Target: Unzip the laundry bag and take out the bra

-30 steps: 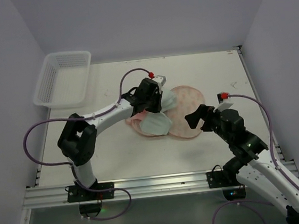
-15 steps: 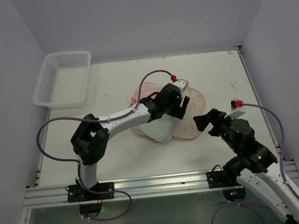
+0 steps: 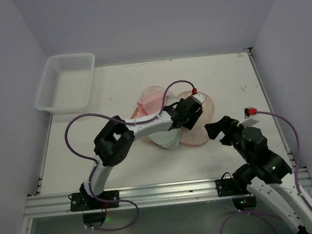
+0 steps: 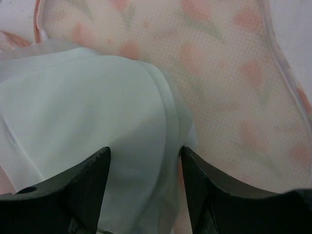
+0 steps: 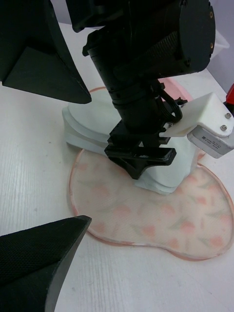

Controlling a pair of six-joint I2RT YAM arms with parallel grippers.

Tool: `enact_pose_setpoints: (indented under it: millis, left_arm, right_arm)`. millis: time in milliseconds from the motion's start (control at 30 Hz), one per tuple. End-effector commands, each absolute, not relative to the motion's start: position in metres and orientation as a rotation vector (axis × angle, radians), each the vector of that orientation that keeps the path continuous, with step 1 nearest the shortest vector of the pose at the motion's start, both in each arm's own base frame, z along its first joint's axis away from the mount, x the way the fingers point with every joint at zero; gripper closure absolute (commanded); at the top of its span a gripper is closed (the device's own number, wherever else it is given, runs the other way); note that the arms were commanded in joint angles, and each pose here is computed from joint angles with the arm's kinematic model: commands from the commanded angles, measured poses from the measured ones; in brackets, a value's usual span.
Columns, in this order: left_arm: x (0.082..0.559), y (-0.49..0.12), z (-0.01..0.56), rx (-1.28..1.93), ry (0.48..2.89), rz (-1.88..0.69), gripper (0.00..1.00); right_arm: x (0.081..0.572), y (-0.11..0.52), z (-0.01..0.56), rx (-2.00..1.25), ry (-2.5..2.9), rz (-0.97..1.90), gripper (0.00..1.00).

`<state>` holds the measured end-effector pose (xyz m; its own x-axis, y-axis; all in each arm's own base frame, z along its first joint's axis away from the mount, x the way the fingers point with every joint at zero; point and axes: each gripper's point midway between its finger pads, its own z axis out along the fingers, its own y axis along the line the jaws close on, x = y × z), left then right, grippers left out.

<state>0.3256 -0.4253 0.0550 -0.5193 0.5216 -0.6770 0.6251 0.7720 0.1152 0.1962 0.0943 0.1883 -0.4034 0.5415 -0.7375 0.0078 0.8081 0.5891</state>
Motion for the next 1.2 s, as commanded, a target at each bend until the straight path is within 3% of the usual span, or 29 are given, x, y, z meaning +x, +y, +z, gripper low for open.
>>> enact_pose_setpoints:
  millis: [0,167,267,400,767,1167]
  left_arm:
    - [0.347,-0.416,0.069,0.843,2.177,-0.049,0.38]
    - [0.347,-0.41,0.055,0.868,2.199,0.009,0.53]
    - [0.346,-0.411,0.062,0.851,2.2,-0.013,0.81]
    - [0.342,-0.419,0.094,0.805,2.18,-0.11,0.98]
    - [0.315,-0.443,0.221,0.712,2.026,-0.525,1.0]
    - [0.319,-0.425,0.341,0.606,1.82,-0.73,0.97]
  right_arm:
    - [0.197,0.092,0.189,0.452,1.898,0.626,0.01]
    - [0.196,0.093,0.186,0.456,1.903,0.634,0.01]
    - [0.196,0.092,0.187,0.459,1.896,0.636,0.01]
    - [0.196,0.091,0.191,0.461,1.882,0.637,0.01]
    - [0.196,0.084,0.2,0.477,1.836,0.623,0.01]
    - [0.196,0.076,0.216,0.481,1.779,0.608,0.01]
